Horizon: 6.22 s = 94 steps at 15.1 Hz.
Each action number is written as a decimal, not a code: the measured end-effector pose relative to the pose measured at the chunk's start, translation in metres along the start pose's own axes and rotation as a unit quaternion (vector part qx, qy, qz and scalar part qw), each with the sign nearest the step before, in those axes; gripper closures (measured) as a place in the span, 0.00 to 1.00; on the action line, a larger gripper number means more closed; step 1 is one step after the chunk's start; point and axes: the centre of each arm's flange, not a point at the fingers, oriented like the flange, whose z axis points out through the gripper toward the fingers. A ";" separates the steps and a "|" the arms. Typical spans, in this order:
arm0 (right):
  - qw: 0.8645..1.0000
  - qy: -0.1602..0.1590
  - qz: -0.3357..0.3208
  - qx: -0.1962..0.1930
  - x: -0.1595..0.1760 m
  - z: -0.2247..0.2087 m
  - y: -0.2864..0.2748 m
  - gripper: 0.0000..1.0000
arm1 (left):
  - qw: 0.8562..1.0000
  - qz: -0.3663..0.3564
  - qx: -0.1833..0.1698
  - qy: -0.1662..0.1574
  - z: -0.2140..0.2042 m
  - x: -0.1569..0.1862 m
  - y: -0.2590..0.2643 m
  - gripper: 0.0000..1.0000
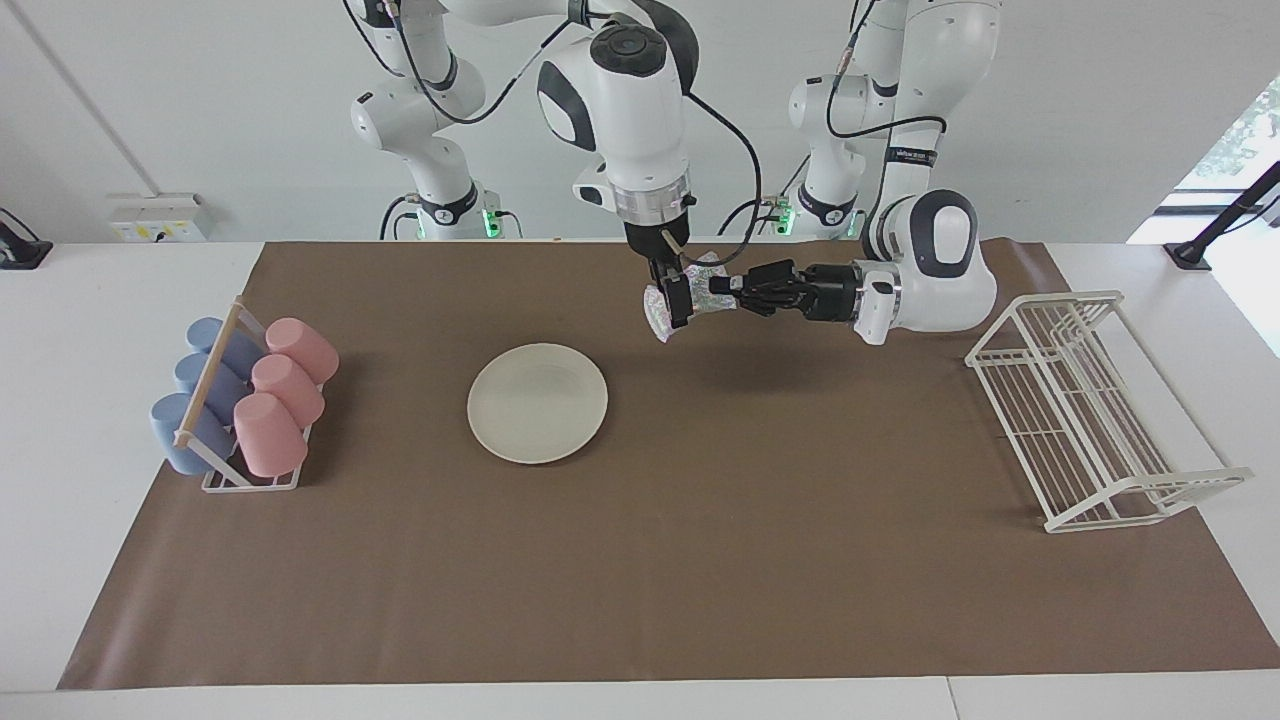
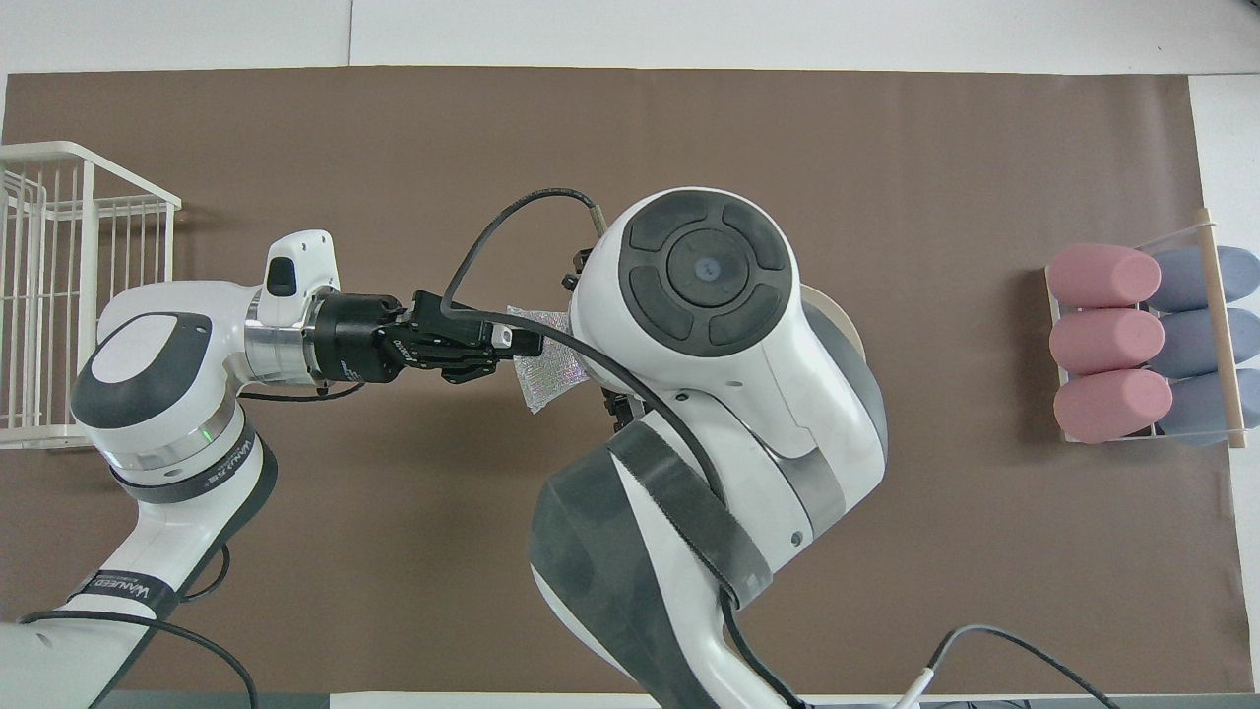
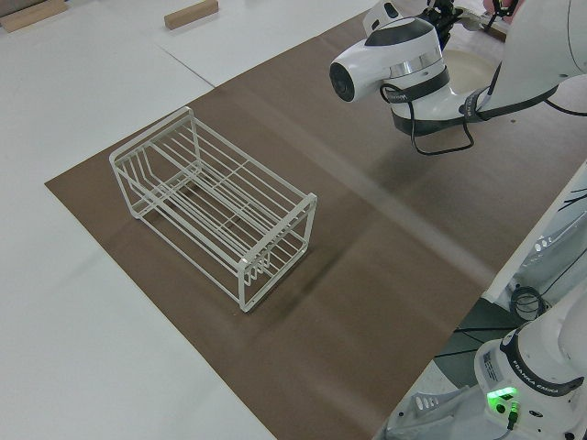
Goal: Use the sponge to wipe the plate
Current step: 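Open the left gripper while the right gripper pulls the scrubber away, then lower the scrubber onto the plate while the left gripper withdraws, then rub the scrubber around the plate surface with the right gripper, then keep rubbing the scrubber across the plate with the right gripper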
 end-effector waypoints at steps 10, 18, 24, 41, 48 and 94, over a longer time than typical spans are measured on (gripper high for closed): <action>0.999 -0.022 0.024 -0.004 0.001 -0.003 0.001 0.82 | 1.000 -0.004 0.006 -0.010 0.000 -0.003 -0.005 0.96; 0.999 -0.017 0.034 -0.012 0.011 0.000 -0.001 0.88 | 0.999 -0.011 0.028 -0.012 -0.007 -0.008 0.001 0.40; 0.994 -0.008 0.105 -0.013 0.103 0.015 -0.025 0.88 | 0.995 -0.005 0.103 -0.012 -0.036 -0.013 0.011 0.00; 0.988 0.027 0.139 0.063 0.263 0.153 0.063 0.88 | 0.874 0.016 0.481 0.062 -0.100 -0.065 0.160 0.00; 0.987 0.031 0.140 0.072 0.267 0.178 0.065 0.88 | 0.761 0.018 0.643 0.086 -0.130 -0.069 0.164 0.00; 0.979 0.000 0.160 0.126 0.221 0.208 0.058 0.88 | 0.711 0.019 0.688 0.145 -0.148 -0.092 0.219 0.00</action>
